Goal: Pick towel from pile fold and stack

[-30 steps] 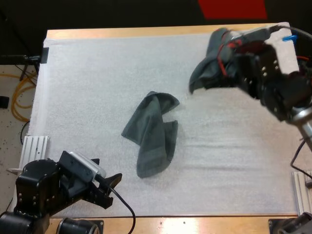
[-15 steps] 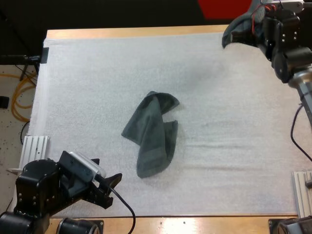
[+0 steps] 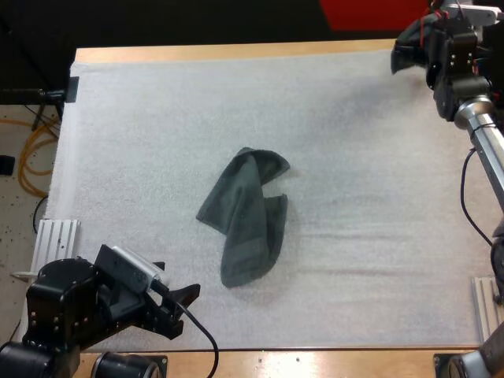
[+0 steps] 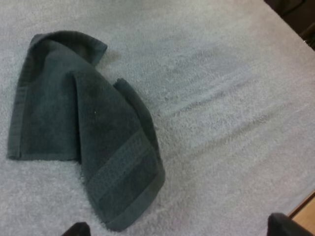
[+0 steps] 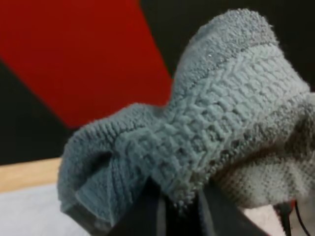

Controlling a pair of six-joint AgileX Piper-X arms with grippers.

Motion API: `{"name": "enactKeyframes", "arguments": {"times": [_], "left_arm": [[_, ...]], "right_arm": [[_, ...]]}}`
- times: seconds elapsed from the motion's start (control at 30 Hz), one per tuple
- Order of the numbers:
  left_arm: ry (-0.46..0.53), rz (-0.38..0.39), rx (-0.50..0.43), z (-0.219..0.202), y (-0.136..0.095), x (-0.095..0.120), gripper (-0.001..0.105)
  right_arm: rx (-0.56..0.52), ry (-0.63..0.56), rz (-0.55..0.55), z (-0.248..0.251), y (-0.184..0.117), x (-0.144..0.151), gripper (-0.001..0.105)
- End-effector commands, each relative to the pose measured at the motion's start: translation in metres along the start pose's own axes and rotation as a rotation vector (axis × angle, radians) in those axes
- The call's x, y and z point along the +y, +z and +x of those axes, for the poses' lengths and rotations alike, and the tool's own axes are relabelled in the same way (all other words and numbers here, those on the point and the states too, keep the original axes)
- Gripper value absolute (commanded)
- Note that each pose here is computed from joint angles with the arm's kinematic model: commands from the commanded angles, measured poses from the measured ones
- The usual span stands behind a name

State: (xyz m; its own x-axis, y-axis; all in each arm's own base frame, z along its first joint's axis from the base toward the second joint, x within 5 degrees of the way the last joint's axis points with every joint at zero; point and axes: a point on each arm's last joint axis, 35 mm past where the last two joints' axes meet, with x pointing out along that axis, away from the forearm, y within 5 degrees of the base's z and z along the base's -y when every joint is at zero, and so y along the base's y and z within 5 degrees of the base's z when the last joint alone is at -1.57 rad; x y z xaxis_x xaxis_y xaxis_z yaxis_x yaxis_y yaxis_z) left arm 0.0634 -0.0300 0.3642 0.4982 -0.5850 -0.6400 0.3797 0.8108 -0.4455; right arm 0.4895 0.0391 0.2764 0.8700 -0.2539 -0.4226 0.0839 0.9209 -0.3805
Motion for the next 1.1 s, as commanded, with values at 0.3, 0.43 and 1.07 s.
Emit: {"name": "enactKeyframes", "arguments": {"times": [0.3,0.43,1.07], "left_arm": [[-0.018,-0.035,-0.010,-0.003,0.000,-0.002,0.068],[-0.018,-0.034,-0.010,-0.003,0.000,-0.002,0.068],[-0.030,0.003,-0.078,-0.003,0.008,-0.004,0.068]], "right_arm": [[-0.015,0.043,0.004,0.012,-0.006,-0.007,0.009],[0.002,0.065,-0.003,0.010,-0.007,-0.007,0.053],[0.076,0.193,-0.036,-0.112,0.038,-0.048,0.065]]}}
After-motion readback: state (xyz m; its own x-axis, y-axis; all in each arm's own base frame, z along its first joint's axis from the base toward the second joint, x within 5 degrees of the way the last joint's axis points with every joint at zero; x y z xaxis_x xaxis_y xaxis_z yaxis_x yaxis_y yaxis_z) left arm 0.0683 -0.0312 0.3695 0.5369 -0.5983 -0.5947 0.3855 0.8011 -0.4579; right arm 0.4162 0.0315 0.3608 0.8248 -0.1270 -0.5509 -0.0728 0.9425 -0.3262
